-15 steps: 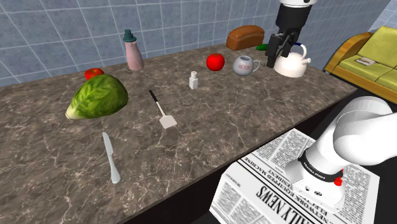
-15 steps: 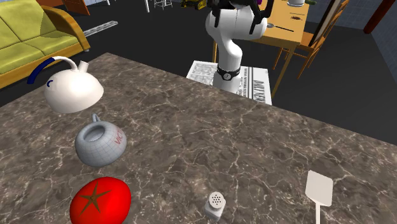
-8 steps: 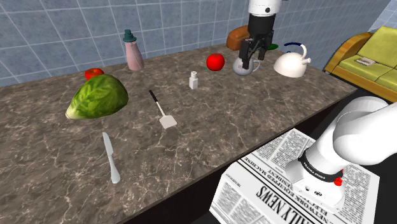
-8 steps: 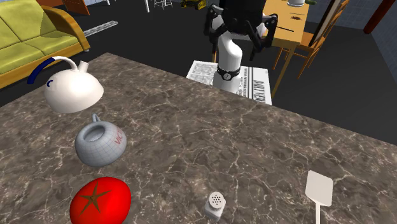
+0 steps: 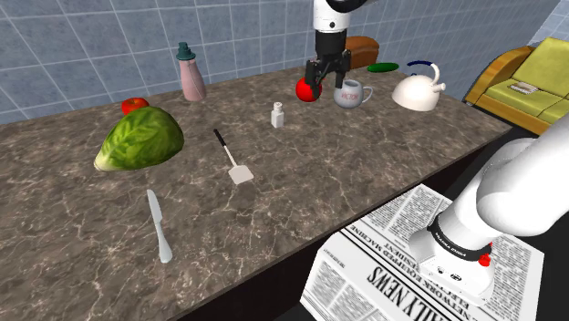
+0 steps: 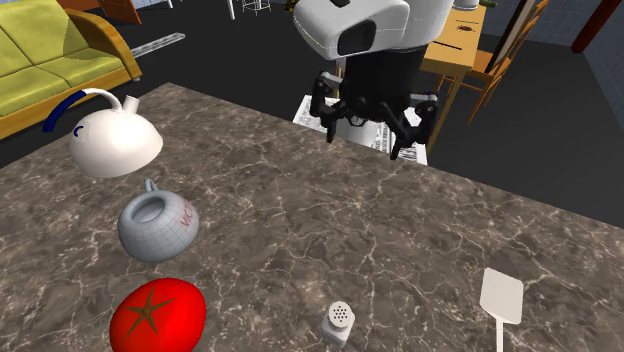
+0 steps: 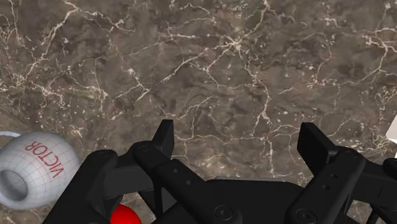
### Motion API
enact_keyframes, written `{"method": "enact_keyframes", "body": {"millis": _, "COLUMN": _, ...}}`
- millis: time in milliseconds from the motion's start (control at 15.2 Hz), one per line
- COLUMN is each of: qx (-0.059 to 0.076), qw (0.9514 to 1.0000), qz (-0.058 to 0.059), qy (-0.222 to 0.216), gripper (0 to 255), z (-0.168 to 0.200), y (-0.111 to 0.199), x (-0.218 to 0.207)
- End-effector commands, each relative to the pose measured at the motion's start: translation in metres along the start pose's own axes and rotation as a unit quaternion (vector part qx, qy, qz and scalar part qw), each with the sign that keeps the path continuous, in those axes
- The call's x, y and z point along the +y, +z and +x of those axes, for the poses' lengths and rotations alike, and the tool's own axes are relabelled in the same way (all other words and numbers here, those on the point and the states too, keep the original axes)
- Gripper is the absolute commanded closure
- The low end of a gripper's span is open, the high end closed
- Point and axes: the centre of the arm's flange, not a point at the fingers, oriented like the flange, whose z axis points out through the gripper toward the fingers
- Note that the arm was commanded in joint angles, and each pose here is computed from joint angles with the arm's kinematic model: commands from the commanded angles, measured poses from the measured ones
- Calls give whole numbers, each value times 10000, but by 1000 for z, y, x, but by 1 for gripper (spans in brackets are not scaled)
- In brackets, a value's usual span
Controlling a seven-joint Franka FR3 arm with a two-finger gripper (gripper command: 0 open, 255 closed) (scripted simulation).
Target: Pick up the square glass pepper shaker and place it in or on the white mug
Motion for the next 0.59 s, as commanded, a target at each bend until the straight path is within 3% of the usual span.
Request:
{"method": "enact_keyframes", "body": {"millis": 0, "qx": -54, "qw": 10000, "qz": 32, "qy": 59, "gripper": 0, "z": 25, "y": 14, "x": -2}}
{"method": "enact_keyframes", "body": {"millis": 528, "qx": -260, "qw": 9992, "qz": 155, "qy": 278, "gripper": 0, "z": 129, "y": 52, "x": -16}}
